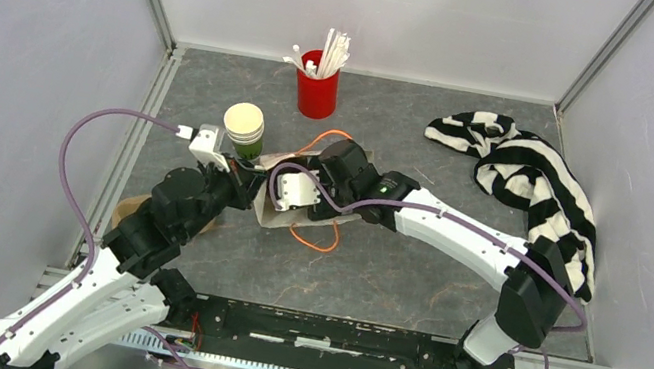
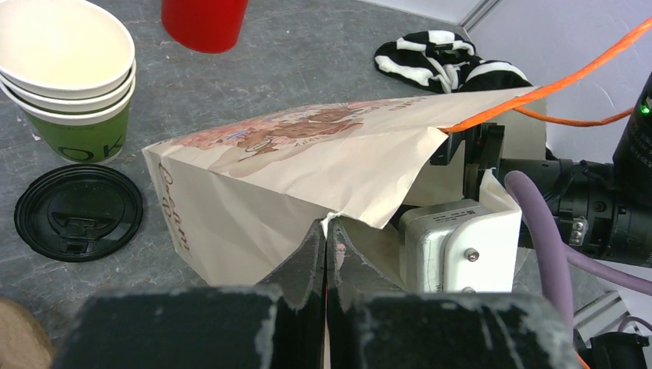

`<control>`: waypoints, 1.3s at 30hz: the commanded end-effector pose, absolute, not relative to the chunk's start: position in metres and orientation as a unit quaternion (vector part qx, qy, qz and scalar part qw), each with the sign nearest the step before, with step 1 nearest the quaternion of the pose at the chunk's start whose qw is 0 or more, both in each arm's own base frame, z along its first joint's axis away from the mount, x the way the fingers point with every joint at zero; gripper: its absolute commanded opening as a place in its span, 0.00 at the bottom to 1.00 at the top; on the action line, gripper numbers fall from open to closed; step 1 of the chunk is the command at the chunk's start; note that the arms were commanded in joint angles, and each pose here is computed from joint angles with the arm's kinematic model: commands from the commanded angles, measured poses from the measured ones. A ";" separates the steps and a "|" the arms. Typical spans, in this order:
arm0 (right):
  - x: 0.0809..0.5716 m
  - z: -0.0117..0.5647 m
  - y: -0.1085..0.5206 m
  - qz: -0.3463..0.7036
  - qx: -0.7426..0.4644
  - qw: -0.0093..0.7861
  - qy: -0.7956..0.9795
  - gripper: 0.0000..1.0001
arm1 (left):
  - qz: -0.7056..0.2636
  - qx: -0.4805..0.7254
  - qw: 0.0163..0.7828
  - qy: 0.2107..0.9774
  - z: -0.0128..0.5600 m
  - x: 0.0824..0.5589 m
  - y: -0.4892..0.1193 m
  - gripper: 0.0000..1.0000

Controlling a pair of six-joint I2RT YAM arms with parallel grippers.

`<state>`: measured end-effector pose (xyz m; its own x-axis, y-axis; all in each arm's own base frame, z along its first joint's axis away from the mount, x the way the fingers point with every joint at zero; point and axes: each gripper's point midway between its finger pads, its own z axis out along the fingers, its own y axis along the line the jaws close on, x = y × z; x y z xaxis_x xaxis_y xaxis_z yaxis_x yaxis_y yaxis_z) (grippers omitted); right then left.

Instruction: Pack the takeout coffee

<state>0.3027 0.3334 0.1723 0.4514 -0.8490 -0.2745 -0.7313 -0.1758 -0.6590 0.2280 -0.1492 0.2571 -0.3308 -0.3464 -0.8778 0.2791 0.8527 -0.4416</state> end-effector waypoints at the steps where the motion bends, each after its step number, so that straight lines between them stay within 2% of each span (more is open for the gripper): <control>1: 0.304 0.202 0.328 -0.075 -0.734 0.406 0.539 0.00 | -0.270 -0.023 0.591 0.760 0.274 0.231 -0.149 0.02; 12: 0.310 0.178 0.337 -0.073 -0.734 0.400 0.543 0.00 | -0.273 -0.026 0.585 0.763 0.276 0.230 -0.149 0.02; 22: 0.306 0.188 0.341 -0.045 -0.713 0.408 0.569 0.00 | -0.289 -0.039 0.565 0.772 0.289 0.233 -0.159 0.02; 39: 0.274 0.189 0.322 0.007 -0.689 0.379 0.617 0.00 | -0.361 -0.048 0.488 0.793 0.305 0.217 -0.187 0.02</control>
